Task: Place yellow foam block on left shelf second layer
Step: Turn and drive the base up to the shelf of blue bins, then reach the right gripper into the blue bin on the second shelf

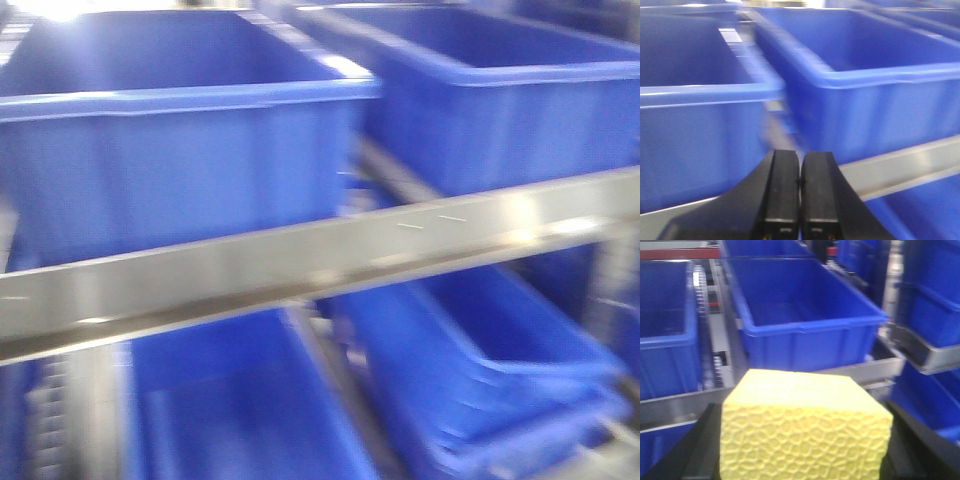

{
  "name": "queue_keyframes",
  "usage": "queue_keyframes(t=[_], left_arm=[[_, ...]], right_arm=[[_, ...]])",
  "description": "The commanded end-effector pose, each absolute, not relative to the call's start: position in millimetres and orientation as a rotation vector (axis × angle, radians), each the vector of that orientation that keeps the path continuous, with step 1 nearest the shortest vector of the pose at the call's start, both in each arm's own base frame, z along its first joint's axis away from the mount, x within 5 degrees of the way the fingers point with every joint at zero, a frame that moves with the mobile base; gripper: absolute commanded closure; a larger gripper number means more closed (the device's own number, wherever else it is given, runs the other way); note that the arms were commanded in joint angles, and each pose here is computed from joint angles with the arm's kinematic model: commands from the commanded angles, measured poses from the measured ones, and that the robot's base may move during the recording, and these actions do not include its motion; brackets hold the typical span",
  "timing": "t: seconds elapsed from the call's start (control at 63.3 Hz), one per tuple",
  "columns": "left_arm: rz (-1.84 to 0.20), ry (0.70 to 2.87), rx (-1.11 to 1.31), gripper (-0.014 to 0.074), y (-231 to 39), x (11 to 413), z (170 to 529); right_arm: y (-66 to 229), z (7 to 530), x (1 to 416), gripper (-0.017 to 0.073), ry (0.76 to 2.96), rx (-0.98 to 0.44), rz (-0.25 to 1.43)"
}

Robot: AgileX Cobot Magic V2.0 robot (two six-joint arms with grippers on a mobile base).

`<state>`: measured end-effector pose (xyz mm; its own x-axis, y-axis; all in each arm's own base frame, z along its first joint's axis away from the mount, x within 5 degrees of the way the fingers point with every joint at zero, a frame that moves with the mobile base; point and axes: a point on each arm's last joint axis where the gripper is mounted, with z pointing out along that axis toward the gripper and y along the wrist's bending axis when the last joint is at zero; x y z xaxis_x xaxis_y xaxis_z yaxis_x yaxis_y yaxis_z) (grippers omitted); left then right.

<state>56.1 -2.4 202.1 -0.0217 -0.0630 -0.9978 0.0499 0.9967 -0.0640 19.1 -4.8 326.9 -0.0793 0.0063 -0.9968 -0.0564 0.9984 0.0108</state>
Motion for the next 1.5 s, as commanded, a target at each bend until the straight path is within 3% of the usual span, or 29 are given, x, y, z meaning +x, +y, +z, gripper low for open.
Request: queue_keyframes(t=[0.0,1.486], left_arm=[[-0.111,1.517,-0.012,0.0457,-3.3,55.9,201.5],[-0.111,1.517,-0.012,0.0457,-3.3,55.9,201.5]], right_arm=[[-4.4,343.0,19.5,0.0232,1.554,-0.05,0.04],[-4.4,343.0,19.5,0.0232,1.554,-0.05,0.04]])
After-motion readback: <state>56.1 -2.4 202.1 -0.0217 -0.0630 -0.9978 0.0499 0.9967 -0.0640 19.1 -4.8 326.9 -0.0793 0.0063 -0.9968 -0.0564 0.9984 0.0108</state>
